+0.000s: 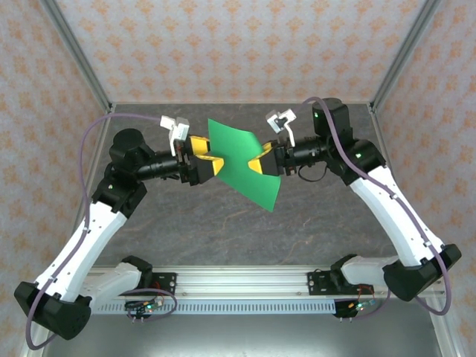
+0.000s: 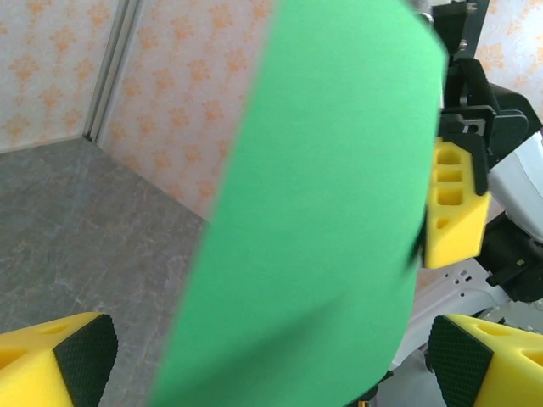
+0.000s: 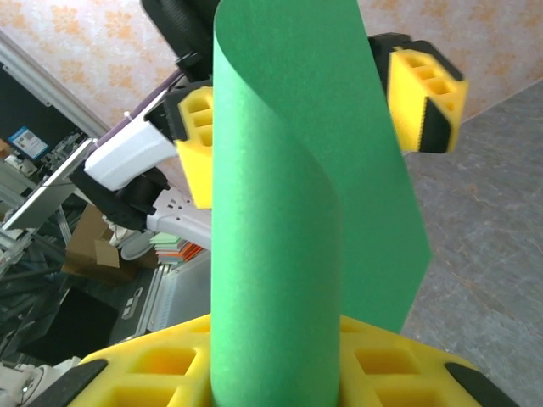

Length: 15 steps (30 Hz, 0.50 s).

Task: Fold a paper plane with a square sheet of paper (fold left side to right side)
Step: Place a square sheet of paper at the center of the table.

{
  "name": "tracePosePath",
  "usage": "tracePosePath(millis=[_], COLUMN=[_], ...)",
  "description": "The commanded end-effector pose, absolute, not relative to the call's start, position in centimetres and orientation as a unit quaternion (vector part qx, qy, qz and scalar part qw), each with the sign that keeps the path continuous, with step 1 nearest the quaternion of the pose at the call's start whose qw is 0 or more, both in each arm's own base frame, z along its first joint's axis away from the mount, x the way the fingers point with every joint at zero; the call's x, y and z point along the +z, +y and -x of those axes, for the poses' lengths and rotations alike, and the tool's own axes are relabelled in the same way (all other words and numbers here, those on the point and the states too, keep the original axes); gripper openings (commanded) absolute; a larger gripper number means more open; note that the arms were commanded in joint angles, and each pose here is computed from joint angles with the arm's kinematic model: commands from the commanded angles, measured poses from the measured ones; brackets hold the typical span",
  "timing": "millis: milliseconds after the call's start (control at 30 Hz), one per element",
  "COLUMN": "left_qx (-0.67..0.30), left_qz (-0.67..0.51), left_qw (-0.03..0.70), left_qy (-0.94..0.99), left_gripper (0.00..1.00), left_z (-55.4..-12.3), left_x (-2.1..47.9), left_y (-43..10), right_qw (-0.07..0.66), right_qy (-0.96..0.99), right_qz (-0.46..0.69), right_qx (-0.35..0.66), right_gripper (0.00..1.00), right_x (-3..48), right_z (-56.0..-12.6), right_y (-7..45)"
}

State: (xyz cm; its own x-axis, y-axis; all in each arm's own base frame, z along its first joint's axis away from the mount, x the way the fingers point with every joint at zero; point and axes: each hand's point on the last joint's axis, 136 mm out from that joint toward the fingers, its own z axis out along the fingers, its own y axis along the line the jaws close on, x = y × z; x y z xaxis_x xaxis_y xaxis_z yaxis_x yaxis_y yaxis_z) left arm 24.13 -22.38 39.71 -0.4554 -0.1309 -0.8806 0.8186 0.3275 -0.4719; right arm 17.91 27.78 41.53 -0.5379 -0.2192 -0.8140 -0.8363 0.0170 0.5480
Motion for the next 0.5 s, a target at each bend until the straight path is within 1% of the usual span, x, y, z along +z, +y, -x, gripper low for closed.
tracePosePath(millis=[0, 100, 200, 300, 400, 467], left_qx=[-0.521, -0.525, -0.532, -0.534, -0.525, -0.522], left_qz=[-0.283, -0.293, -0.306, -0.322, -0.331, -0.329], left_qw=[0.451, 0.449, 0.446, 0.436, 0.427, 0.423], left_qy=[0.667, 0.661, 0.651, 0.649, 0.658, 0.663], left_gripper=[0.96, 0.94, 0.88, 0.71, 0.4, 0.25], left_z=[-23.4, -22.9, -22.2, -21.4, -21.0, -21.0], left_x=[40.1, 40.3, 40.7, 40.6, 40.0, 39.6], left_y=[-22.8, -23.0, -23.2, -23.5, -23.4, -23.4], right_qw=[0.284, 0.285, 0.288, 0.295, 0.306, 0.315], right_qy=[0.629, 0.628, 0.632, 0.641, 0.658, 0.674], right_qz=[0.431, 0.432, 0.43, 0.423, 0.407, 0.392], right_qx=[0.582, 0.581, 0.577, 0.569, 0.555, 0.542], right_gripper=[0.32, 0.32, 0.32, 0.32, 0.32, 0.33], right_x=[43.5, 43.6, 43.3, 43.0, 42.5, 42.0], right_z=[-15.7, -15.4, -15.6, -16.1, -17.0, -18.0], right_y=[27.0, 26.9, 26.9, 26.9, 26.9, 26.8])
